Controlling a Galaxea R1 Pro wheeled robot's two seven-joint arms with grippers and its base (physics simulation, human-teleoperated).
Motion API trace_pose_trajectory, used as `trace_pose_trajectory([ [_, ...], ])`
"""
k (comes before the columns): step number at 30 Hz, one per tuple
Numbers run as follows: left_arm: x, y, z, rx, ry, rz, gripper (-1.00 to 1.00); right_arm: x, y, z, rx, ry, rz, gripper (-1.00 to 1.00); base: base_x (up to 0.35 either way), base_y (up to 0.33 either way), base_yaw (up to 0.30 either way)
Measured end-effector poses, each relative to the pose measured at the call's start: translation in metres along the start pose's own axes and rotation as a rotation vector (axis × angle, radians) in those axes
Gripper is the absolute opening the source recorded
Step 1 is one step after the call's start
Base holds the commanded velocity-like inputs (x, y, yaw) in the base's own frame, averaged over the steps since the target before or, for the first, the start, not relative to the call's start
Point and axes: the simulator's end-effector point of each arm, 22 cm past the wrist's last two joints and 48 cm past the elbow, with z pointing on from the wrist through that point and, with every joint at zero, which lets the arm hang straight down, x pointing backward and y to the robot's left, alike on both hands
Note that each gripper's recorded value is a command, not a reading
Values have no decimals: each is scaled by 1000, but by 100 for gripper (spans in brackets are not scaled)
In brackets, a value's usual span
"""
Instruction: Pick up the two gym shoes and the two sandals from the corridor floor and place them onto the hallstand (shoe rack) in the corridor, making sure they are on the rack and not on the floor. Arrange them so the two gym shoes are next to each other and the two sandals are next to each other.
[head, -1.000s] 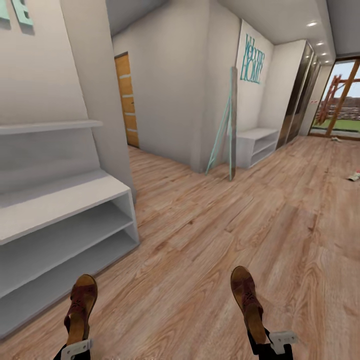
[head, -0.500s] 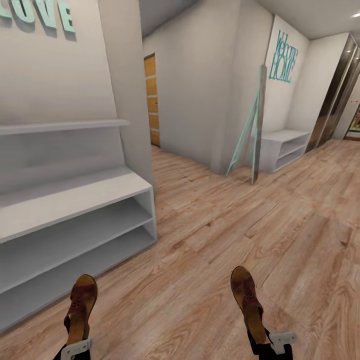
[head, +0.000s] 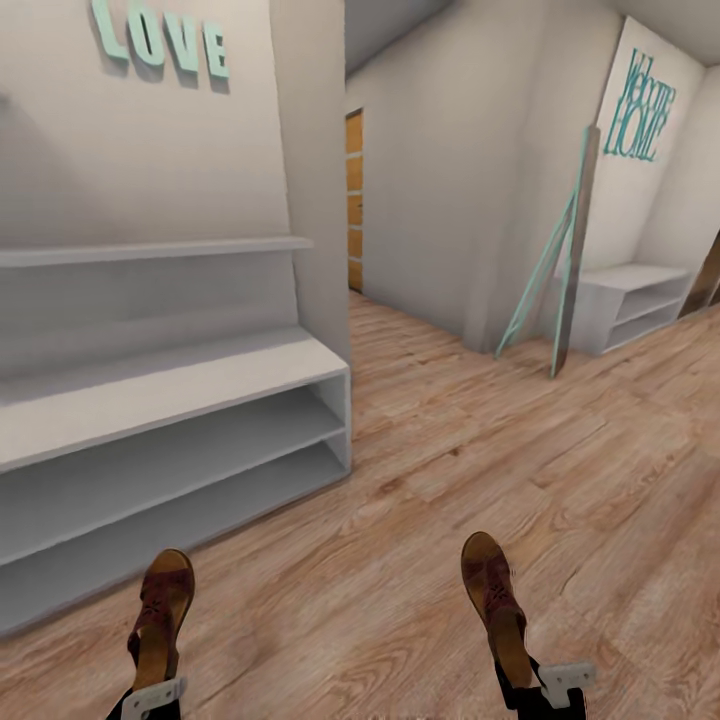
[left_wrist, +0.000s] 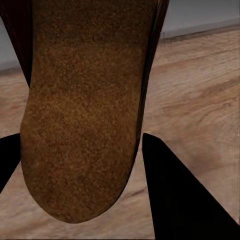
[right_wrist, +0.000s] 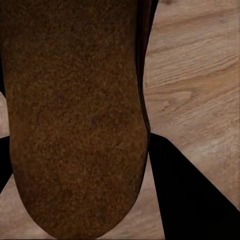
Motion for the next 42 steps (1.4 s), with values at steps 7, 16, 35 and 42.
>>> trace_pose_trajectory([
  [7, 0, 0, 0, 0, -1, 0, -100, 0, 0, 0, 0, 0, 0, -100, -35, 7, 279],
  [16, 0, 0, 0, 0, -1, 0, -100, 0, 0, 0, 0, 0, 0, -100, -2, 0, 279],
  [35, 0, 0, 0, 0, 0, 1, -100, 0, 0, 0, 0, 0, 0, -100, -67, -30, 279],
  [42, 0, 0, 0, 0, 0, 1, -100, -1, 0, 0, 1, -2, 0, -100, -5, -2, 279],
])
